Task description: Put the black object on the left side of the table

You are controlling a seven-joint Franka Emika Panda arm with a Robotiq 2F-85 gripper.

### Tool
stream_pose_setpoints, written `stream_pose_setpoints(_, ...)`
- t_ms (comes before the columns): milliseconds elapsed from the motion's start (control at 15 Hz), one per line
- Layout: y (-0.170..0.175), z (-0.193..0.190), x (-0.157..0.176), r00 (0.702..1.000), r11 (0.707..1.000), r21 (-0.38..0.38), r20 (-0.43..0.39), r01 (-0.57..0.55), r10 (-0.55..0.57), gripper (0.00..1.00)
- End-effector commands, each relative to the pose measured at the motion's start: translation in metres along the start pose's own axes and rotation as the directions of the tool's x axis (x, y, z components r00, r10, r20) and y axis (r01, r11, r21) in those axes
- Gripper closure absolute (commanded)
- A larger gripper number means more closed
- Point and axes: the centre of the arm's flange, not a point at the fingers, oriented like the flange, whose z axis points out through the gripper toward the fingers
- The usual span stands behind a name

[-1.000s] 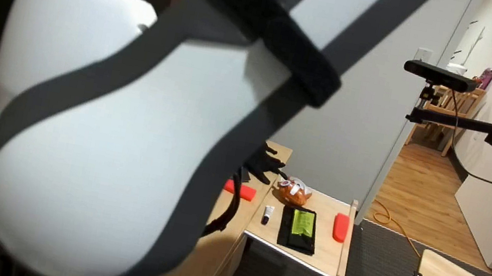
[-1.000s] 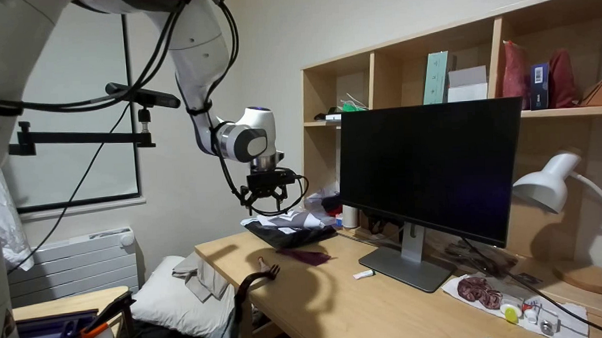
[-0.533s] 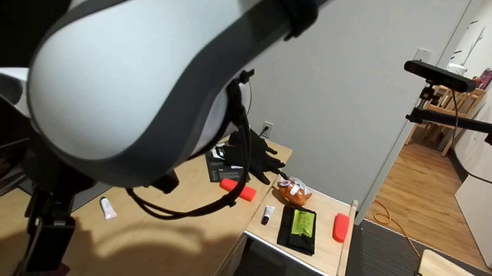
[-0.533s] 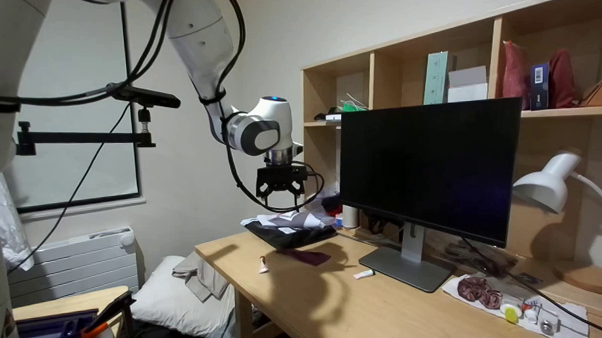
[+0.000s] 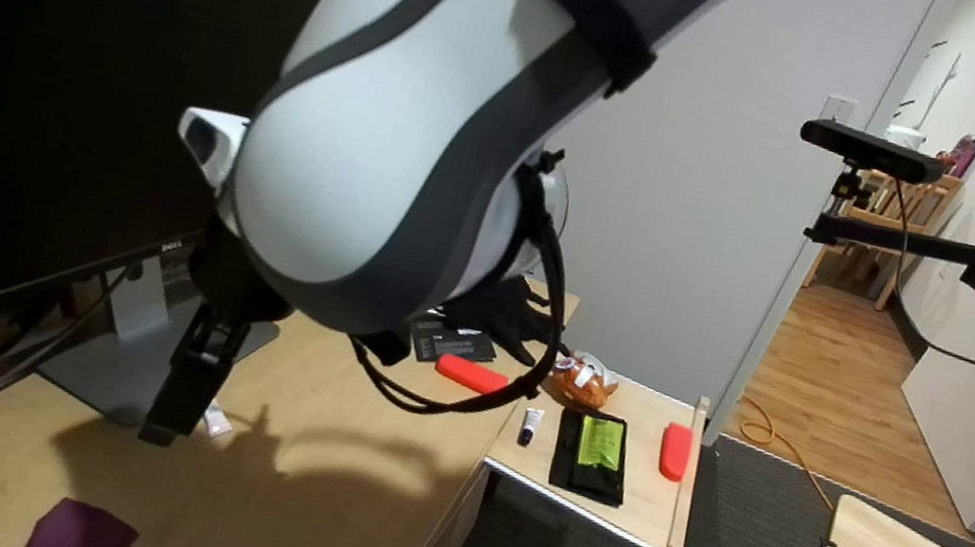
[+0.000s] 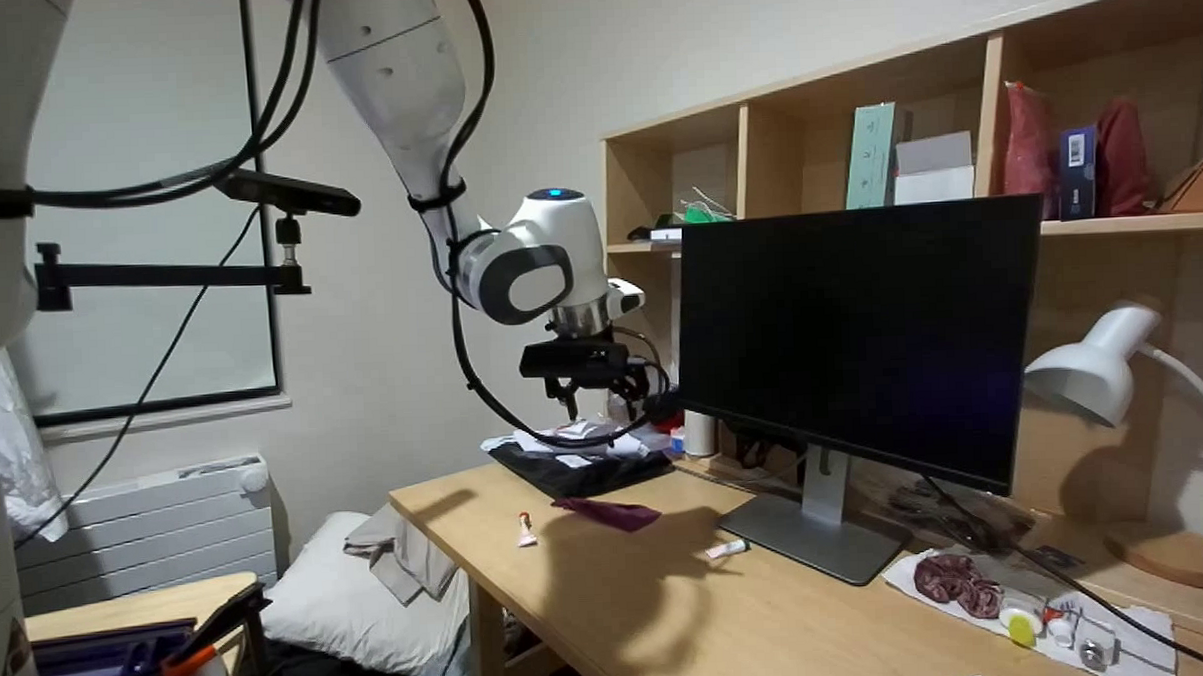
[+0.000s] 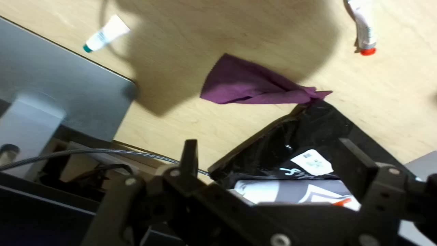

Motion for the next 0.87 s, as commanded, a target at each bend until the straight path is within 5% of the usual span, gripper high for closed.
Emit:
stream_pose_setpoints(0,0.012,-0.023,-0.018,0.992,0.988,-0.085,-0.009,-0.129,0.128,0.00)
stream_pose_setpoints(467,0.027,-0.026,-0.030,0.979,0.979,-0.101,0.084,-0.175,0.184,0.00)
stream_pose_setpoints(800,0.033,-0.019,-0.031,0.981,0.980,-0.095,0.068,-0.172,0.179,0.00)
